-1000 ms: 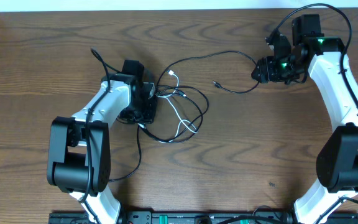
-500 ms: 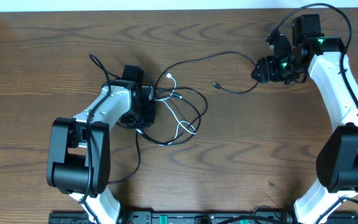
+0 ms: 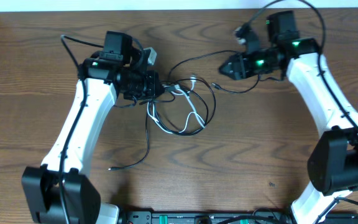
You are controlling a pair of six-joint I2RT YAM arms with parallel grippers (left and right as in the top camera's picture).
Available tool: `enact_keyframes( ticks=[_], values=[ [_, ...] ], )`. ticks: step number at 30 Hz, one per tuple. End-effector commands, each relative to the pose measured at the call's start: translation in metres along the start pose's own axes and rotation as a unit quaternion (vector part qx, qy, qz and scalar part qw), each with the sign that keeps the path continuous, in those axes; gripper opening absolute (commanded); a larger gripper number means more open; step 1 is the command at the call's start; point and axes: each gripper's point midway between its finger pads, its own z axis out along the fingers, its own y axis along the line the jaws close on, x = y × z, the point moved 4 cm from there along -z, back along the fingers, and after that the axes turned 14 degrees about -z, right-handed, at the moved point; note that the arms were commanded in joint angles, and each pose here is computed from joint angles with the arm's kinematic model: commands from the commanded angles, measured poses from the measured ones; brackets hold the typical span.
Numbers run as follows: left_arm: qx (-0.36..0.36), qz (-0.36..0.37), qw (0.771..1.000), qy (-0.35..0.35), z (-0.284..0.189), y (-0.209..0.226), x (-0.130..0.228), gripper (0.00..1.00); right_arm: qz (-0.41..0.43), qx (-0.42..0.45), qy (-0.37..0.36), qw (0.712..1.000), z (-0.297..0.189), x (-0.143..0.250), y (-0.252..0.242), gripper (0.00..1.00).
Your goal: Untangle cables
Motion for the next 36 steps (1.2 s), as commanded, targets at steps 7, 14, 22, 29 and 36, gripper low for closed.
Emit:
enact_keyframes(
  ticks=[7,14,22,29,36],
  values=[
    [0.212,-0.094,0.972,0.027,-0.048,-0.034,-0.015,0.10,-0.058,-0.144,-0.074,0.985,0.003,-0.039,0.073,0.53],
    [0.319,-0.135,0.938,0.036,-0.081,-0.040,-0.034,0.10,-0.123,-0.151,-0.069,0.978,0.021,-0.041,0.100,0.59],
    [0.347,-0.172,0.920,0.066,-0.089,-0.047,-0.034,0.09,-0.197,-0.071,-0.054,0.976,0.049,-0.045,0.115,0.67],
    [0.355,-0.171,0.916,0.074,-0.091,-0.049,-0.032,0.09,-0.225,0.001,-0.058,0.973,0.063,-0.054,0.114,0.60],
    [0.352,-0.179,0.916,0.075,-0.090,-0.049,-0.033,0.10,-0.217,0.024,-0.051,0.975,0.066,-0.052,0.101,0.01]
  ],
)
